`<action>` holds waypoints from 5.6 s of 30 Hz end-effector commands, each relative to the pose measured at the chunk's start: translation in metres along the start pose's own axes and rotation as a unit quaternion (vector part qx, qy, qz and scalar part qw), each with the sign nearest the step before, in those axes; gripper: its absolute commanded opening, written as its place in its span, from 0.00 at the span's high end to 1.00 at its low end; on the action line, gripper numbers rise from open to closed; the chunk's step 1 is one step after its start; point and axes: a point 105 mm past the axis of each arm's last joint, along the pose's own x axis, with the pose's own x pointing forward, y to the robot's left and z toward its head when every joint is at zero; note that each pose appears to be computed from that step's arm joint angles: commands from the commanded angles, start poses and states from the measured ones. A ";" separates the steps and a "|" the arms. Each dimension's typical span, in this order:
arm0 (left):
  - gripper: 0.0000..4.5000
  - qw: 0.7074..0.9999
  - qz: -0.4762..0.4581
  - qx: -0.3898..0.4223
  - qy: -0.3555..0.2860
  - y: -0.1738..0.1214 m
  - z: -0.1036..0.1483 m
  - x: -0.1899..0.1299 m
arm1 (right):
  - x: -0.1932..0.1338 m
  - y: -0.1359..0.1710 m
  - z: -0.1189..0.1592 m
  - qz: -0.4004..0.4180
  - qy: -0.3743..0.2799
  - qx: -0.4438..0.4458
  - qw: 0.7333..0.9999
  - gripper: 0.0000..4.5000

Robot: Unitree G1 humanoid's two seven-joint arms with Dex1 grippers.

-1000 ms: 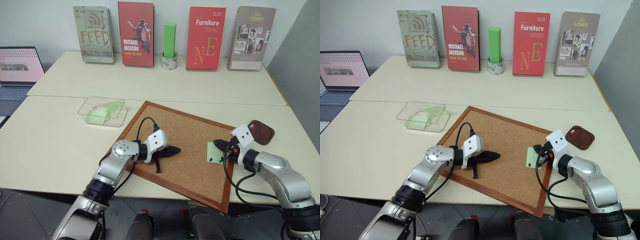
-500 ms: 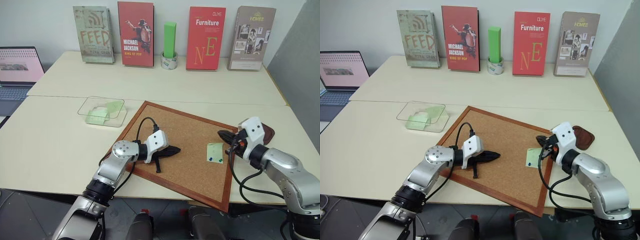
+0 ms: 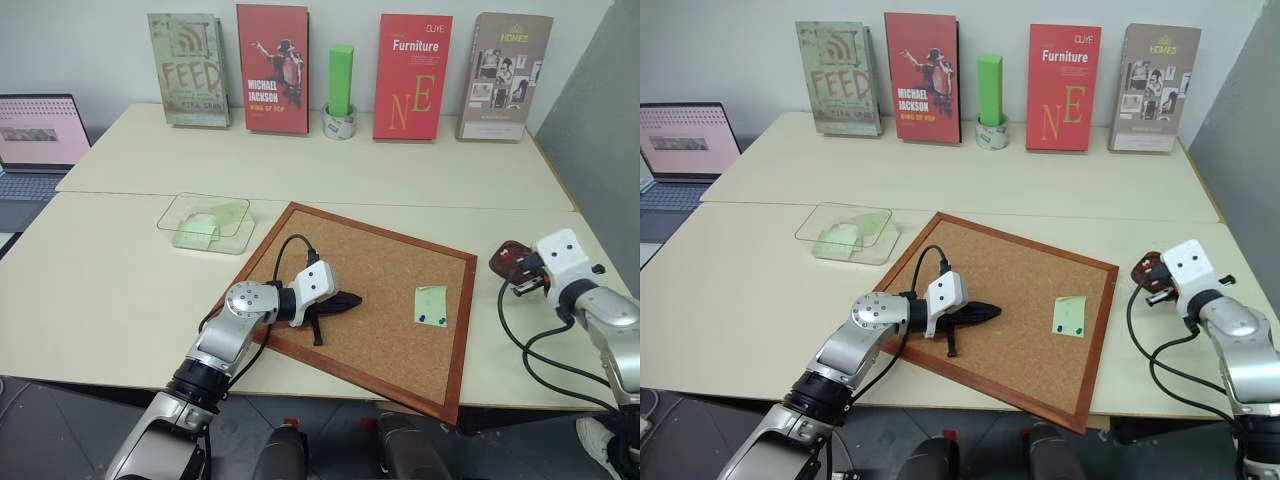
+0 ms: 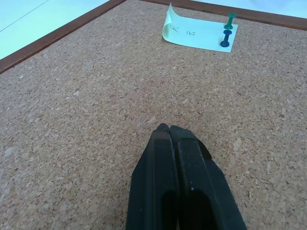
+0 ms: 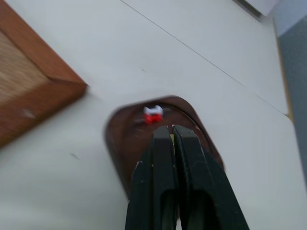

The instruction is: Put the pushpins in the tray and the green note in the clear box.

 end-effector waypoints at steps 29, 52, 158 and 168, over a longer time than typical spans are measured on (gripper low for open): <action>1.00 1.000 -0.001 -0.004 0.029 -0.005 -0.018 -0.001 | -0.079 0.076 0.043 0.186 -0.140 0.144 0.962 0.00; 1.00 0.999 0.008 -0.010 0.034 -0.006 -0.021 -0.006 | -0.064 0.130 0.009 0.205 -0.074 0.170 0.961 0.22; 1.00 0.999 0.006 -0.003 0.038 -0.004 -0.021 -0.001 | -0.053 0.144 0.028 0.222 -0.133 0.151 0.954 0.20; 1.00 0.999 0.007 -0.003 0.038 -0.004 -0.021 -0.002 | -0.053 0.152 0.025 0.236 -0.125 0.143 0.953 0.65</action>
